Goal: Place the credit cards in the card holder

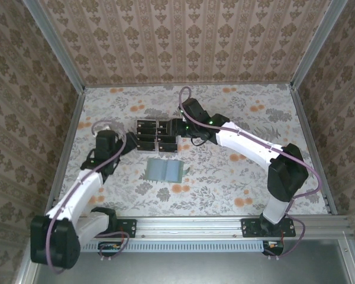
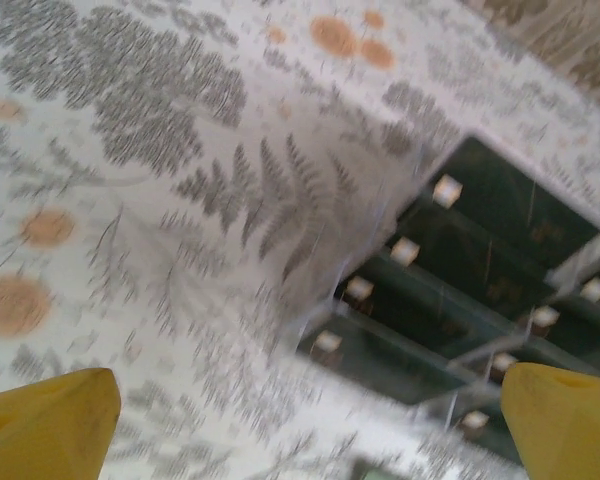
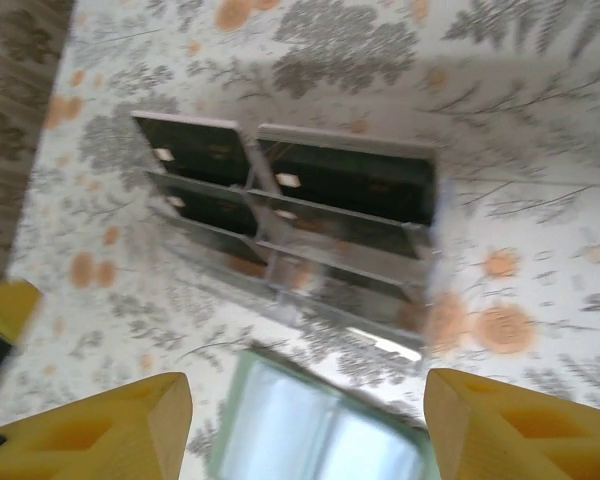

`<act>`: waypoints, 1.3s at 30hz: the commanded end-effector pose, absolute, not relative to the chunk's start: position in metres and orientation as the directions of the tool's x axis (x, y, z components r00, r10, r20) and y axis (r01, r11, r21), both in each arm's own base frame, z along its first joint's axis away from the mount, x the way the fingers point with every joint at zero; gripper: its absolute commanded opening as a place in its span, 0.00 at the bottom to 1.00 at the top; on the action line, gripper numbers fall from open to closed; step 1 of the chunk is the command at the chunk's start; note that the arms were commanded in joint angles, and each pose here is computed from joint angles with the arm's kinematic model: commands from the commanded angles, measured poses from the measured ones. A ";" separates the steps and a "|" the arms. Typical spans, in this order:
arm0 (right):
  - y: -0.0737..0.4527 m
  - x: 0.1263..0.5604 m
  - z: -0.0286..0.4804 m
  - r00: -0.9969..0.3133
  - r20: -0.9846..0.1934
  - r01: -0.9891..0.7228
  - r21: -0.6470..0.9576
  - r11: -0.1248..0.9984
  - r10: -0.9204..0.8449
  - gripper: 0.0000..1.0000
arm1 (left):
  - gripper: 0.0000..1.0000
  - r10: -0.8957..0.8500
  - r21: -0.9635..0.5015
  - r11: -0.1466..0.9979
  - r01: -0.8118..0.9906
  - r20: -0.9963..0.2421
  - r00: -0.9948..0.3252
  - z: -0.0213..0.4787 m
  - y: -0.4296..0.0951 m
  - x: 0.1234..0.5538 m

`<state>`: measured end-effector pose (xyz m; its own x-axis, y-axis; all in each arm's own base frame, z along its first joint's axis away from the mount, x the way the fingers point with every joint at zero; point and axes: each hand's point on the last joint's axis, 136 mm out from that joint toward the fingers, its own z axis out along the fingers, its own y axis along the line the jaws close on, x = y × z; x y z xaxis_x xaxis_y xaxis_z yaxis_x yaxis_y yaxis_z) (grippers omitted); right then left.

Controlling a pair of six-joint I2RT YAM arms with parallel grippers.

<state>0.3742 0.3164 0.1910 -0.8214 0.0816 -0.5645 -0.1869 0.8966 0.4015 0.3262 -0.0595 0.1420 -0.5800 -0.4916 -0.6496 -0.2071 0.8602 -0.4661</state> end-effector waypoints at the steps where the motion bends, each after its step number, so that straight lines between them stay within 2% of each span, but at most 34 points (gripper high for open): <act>1: 0.293 0.381 0.159 -0.840 -0.540 -0.194 0.207 0.959 -0.053 0.65 | 1.00 -0.568 -0.637 0.764 -0.102 -0.589 -0.575 0.158 -0.068 0.361; 9: 0.315 0.391 0.139 -0.835 -0.529 -0.300 0.207 0.931 -0.151 0.64 | 1.00 -0.551 -0.667 0.744 -0.046 -0.573 -0.607 0.154 -0.080 0.409; 13: 0.307 0.391 0.122 -0.858 -0.493 -0.274 0.198 0.941 -0.146 0.64 | 1.00 -0.538 -0.672 0.740 -0.019 -0.575 -0.616 0.148 -0.090 0.419; 26: 0.301 0.382 0.080 -0.890 -0.443 -0.222 0.212 0.952 -0.108 0.64 | 1.00 -0.511 -0.699 0.714 0.039 -0.558 -0.654 0.125 -0.137 0.428; 39: 0.251 0.396 0.063 -0.900 -0.435 -0.097 0.161 0.982 -0.017 0.64 | 1.00 -0.464 -0.700 0.708 0.098 -0.565 -0.682 0.117 -0.195 0.416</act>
